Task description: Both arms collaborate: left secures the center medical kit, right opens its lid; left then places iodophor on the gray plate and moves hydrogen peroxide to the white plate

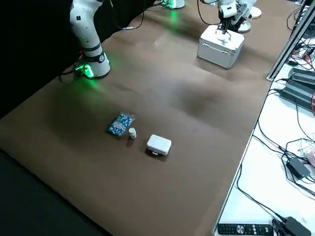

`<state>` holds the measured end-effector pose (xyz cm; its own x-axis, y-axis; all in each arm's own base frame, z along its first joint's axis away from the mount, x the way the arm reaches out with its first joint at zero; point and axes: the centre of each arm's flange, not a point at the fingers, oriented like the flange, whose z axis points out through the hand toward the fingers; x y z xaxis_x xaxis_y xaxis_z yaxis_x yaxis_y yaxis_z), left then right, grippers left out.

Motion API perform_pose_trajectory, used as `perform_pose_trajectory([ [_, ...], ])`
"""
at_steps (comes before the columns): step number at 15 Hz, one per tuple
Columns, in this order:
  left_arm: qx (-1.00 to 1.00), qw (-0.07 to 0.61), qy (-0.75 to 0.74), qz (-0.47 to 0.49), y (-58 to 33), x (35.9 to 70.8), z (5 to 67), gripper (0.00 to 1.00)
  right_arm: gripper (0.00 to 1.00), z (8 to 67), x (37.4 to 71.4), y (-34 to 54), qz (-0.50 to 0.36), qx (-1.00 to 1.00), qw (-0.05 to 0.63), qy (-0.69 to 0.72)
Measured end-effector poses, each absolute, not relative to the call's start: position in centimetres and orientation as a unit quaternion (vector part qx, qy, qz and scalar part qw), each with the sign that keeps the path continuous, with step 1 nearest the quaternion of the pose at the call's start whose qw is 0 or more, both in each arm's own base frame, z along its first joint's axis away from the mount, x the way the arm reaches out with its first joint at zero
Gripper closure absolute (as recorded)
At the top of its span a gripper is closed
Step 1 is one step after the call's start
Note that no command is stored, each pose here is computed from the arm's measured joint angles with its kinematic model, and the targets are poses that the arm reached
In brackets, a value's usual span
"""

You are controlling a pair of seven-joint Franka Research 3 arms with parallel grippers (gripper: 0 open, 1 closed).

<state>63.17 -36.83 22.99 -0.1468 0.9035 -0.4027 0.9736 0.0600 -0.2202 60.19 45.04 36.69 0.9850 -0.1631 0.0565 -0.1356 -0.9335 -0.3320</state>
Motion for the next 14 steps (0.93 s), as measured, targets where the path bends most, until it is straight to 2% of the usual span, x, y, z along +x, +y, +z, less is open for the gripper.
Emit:
perform_pose_trajectory([
  [14, 0.649, 0.079, 0.723, -0.223, -36.9, 63.2, 23.1, 0.66, 0.88, 38.2, 61.5, 42.8, 0.002, -0.983, 0.168, 0.078],
])
